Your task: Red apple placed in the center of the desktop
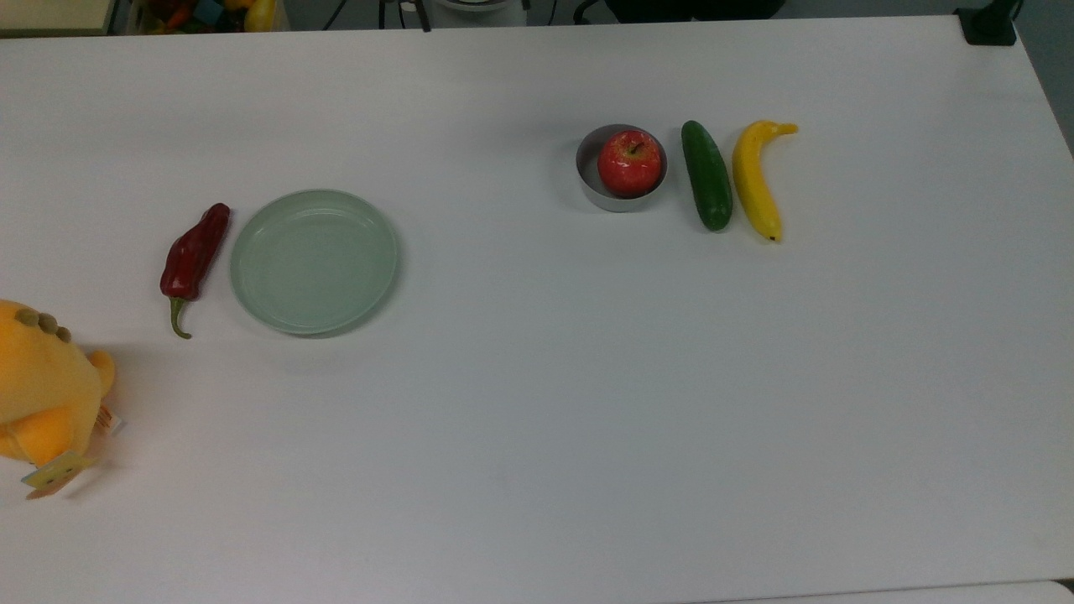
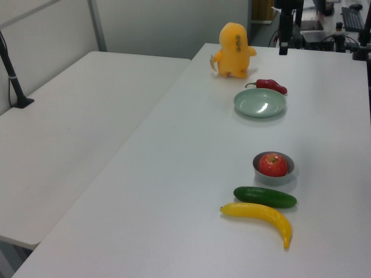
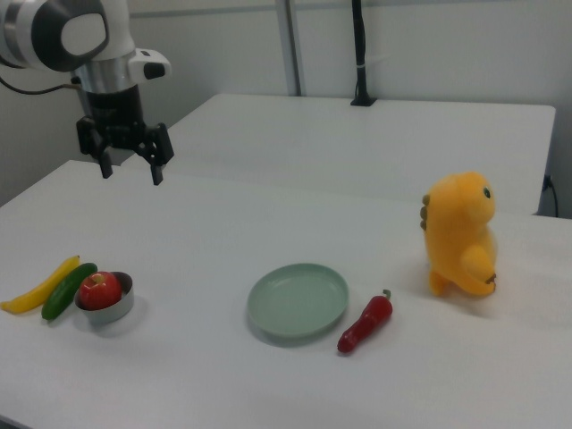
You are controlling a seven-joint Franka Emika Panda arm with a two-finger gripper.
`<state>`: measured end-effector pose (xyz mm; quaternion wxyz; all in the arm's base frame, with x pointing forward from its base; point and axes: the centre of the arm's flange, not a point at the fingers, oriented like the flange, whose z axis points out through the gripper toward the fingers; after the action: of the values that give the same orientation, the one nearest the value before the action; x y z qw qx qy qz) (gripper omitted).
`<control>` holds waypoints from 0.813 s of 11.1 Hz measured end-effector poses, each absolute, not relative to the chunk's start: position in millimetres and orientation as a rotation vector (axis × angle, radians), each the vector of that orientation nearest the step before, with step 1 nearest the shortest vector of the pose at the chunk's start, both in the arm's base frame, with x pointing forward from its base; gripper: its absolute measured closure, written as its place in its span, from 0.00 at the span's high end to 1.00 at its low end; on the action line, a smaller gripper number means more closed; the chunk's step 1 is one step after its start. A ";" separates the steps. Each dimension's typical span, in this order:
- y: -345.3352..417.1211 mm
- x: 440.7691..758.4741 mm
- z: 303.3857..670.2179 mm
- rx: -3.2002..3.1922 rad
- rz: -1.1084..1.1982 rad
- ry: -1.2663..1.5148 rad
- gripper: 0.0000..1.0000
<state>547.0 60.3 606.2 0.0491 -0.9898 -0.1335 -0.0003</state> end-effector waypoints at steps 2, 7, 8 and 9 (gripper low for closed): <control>94.4 540.6 593.9 -2.999 0.048 -0.510 1.00; 165.4 515.3 544.6 -2.962 0.218 -0.706 1.00; 169.3 511.7 533.6 -2.958 0.254 -0.718 1.00; 174.1 507.2 521.5 -2.953 0.292 -0.733 1.00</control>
<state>507.2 174.1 521.5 0.0424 -0.9652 -0.2397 0.0954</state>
